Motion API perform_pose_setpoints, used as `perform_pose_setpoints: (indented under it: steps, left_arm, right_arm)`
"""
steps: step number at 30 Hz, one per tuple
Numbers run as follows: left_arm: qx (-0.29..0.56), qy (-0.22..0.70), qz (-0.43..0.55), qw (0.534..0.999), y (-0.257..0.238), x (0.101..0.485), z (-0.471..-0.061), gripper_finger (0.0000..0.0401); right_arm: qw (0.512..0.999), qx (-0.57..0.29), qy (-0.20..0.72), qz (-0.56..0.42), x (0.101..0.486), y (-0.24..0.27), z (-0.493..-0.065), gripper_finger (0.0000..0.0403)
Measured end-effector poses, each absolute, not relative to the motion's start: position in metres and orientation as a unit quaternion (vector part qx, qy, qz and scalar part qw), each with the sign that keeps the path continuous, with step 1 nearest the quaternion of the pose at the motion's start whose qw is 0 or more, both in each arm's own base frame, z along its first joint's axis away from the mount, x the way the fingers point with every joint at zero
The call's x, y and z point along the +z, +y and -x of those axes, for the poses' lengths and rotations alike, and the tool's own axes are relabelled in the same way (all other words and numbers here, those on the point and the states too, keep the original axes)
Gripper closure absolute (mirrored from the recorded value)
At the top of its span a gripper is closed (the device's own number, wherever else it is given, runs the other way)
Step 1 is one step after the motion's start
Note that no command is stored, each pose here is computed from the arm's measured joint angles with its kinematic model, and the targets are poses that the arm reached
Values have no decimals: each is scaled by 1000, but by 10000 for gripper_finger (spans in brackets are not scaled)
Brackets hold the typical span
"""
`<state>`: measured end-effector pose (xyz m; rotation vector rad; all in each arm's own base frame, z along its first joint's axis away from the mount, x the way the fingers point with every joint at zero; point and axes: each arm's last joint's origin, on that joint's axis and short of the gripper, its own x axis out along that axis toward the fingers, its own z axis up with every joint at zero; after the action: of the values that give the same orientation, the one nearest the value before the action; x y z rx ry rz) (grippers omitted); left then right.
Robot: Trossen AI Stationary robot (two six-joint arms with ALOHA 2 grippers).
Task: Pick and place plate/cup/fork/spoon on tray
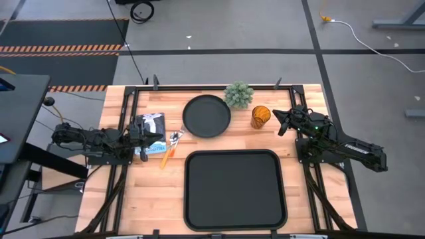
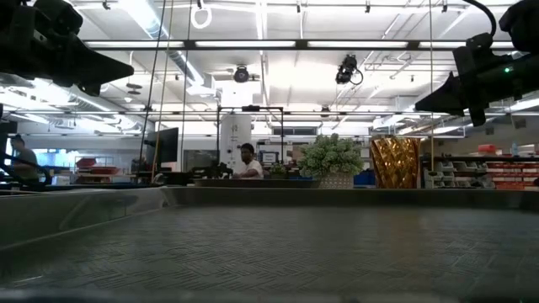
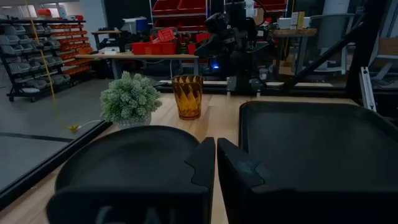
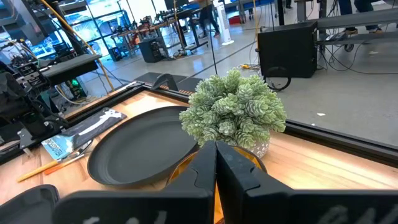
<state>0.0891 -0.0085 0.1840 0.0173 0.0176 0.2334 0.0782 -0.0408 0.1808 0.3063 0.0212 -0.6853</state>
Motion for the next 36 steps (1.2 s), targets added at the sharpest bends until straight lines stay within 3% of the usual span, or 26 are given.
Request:
perform_pose_setpoints:
  steps: [8,16,21,30,36]
  left_arm:
    - [116,5,-7,993,-9,185,-89,376]
    - [115,-114,-15,987,-8,209,-86,376]
    - [65,-174,-4,983,-10,220,-84,376]
    - [9,-184,115,976,-12,221,-83,376]
    - [63,-187,159,967,-8,221,-85,376]
  right_arm:
    - [930,-335,11,-149,181,-41,-78,388]
    - [930,-335,11,-149,181,-41,-78,388]
    - [930,-335,11,-150,181,-41,-78,388]
    - [930,-335,11,-150,181,-41,-78,388]
    - [931,-334,5,-149,182,-41,-78,388]
